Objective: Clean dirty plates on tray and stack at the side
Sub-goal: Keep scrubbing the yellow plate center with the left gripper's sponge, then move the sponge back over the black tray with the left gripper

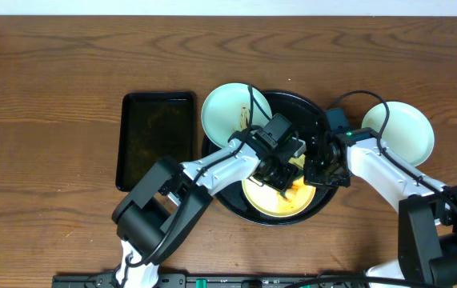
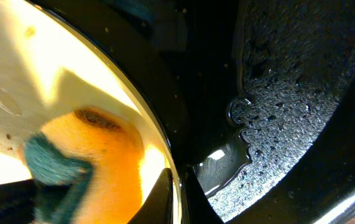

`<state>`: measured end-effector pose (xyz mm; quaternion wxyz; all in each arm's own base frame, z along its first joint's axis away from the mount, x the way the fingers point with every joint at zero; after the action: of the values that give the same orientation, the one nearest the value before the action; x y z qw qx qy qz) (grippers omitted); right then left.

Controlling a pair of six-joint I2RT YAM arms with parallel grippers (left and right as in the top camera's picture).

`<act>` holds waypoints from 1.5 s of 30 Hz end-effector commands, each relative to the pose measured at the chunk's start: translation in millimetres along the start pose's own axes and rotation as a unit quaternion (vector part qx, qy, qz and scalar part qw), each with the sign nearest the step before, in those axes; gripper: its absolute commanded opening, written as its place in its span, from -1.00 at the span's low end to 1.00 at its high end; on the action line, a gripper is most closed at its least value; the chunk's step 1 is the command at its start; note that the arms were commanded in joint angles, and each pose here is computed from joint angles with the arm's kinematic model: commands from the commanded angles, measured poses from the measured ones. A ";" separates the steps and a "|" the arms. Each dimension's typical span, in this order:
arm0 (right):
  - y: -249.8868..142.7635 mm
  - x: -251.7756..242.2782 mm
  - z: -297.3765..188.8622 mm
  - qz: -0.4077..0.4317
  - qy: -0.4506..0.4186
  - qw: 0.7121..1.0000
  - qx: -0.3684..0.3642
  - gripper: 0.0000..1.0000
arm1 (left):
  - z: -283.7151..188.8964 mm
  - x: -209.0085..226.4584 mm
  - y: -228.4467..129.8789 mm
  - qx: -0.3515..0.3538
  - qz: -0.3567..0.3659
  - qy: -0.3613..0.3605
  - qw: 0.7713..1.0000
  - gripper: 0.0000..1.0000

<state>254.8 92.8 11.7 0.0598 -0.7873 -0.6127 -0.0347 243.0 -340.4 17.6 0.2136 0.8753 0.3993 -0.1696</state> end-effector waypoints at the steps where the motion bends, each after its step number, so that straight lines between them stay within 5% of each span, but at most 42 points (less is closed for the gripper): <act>1: -3.5 -31.6 8.5 0.011 -0.074 0.997 0.000 -0.98 | -13.0 57.3 -8.5 0.006 -0.033 0.124 0.992 -0.85; 12: -3.2 -31.5 8.6 0.011 -0.074 0.997 -0.001 -0.98 | -63.0 109.5 -13.0 -0.003 -0.071 0.210 0.975 -0.85; 23: -1.4 -30.5 8.8 0.011 -0.072 0.997 -0.004 -0.93 | -139.0 52.3 23.4 -0.123 -0.031 0.154 0.980 -0.85; 29: 0.0 -20.4 10.0 0.009 -0.045 0.999 -0.004 -0.70 | -173.8 60.5 16.2 -0.142 -0.037 0.220 0.964 -0.85; 45: -5.9 -19.7 23.0 0.028 -0.026 0.999 -0.005 -0.98 | -211.9 131.8 -15.8 -0.130 -0.151 0.264 0.944 -0.85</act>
<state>258.5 90.0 9.3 0.0403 -0.7898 -0.6095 -0.0561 337.8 -143.8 130.1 0.1854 0.7833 0.5873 0.0845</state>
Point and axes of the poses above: each gripper's point midway between its finger pads, its own z axis out along the fingers, its own x axis along the line the jaws close on, y = z × x, the point moved 1 cm from there along -z, back along the fingers, and after that the axes turned 8 degrees about z, right-handed, at the moved point
